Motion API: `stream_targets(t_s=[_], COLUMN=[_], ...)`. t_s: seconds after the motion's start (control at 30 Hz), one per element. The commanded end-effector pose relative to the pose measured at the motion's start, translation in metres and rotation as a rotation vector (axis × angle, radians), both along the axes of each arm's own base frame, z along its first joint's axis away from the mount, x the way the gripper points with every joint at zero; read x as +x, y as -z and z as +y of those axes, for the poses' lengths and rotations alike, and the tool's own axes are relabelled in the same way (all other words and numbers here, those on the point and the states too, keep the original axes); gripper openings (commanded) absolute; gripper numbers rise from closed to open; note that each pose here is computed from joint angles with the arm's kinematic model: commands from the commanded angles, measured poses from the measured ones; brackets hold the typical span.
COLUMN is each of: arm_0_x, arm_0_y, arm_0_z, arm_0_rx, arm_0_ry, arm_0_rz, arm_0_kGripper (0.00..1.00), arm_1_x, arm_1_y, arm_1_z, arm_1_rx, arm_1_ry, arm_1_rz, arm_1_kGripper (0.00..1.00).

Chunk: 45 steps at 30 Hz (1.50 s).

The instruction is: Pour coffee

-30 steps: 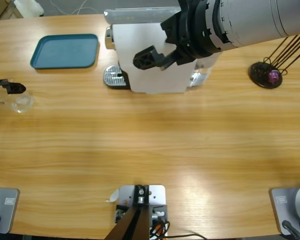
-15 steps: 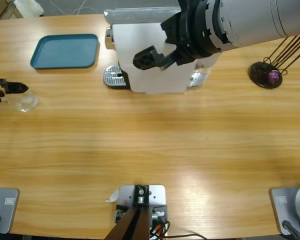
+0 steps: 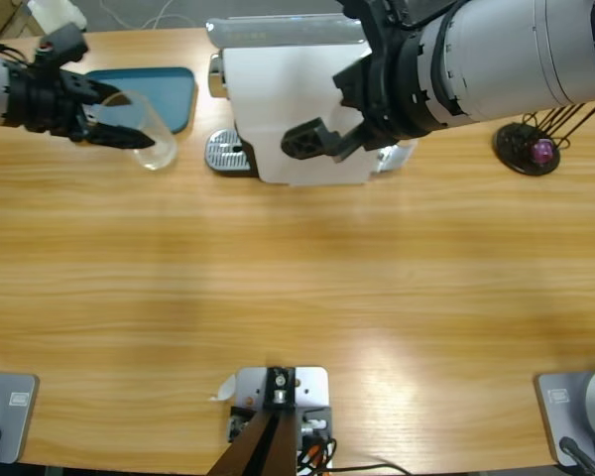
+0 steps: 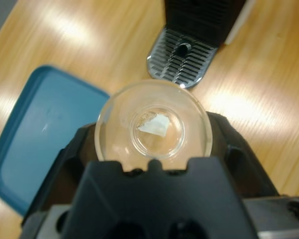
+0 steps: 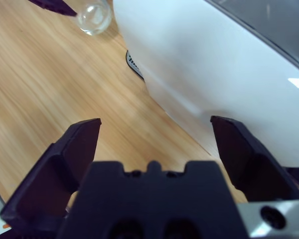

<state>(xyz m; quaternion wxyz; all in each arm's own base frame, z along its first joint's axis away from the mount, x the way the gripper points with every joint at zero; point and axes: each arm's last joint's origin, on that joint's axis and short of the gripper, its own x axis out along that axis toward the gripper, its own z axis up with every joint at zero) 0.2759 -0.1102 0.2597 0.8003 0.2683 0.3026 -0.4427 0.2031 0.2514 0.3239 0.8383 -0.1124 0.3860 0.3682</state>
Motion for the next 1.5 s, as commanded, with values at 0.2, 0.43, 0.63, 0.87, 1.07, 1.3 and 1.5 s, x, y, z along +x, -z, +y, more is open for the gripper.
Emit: stream_targets(t_s=[0.2,0.43,0.63,0.87,1.07,1.3,1.5], arm_0_x=[0.052,0.058,0.059,0.06,0.062,0.068,0.077], arm_0_y=[0.033,0.035,0.038,0.042,0.047,0.052,0.054], arm_0_z=[-0.047,-0.063,-0.09,-0.09,-0.09,-0.085,-0.081], arm_0_rx=[-0.02,-0.017,-0.017,-0.011,-0.007,-0.003,0.005], arm_0_ry=[0.228,0.261,0.323,0.318,0.31,0.262,0.151], arm_0_rz=[0.077,0.074,0.07,0.077,0.095,0.118,0.145], arm_0_kGripper=[0.0,0.0,0.0,0.0,0.0,0.0,0.543], arm_1_x=[0.014,0.017,0.01,-0.005,-0.012,-0.019,-0.022], arm_1_y=[0.016,0.017,0.003,-0.024,-0.036,-0.034,-0.036], arm_1_z=[-0.019,-0.021,-0.03,-0.047,-0.054,-0.062,-0.065], arm_1_rx=[-0.023,-0.025,-0.006,0.024,0.034,0.012,0.007], arm_1_ry=[0.038,0.044,0.045,0.048,0.054,0.058,0.058], arm_1_rz=[0.044,0.044,0.004,-0.046,-0.063,-0.049,-0.044], arm_1_kGripper=[1.0,1.0,1.0,1.0,1.0,1.0,1.0])
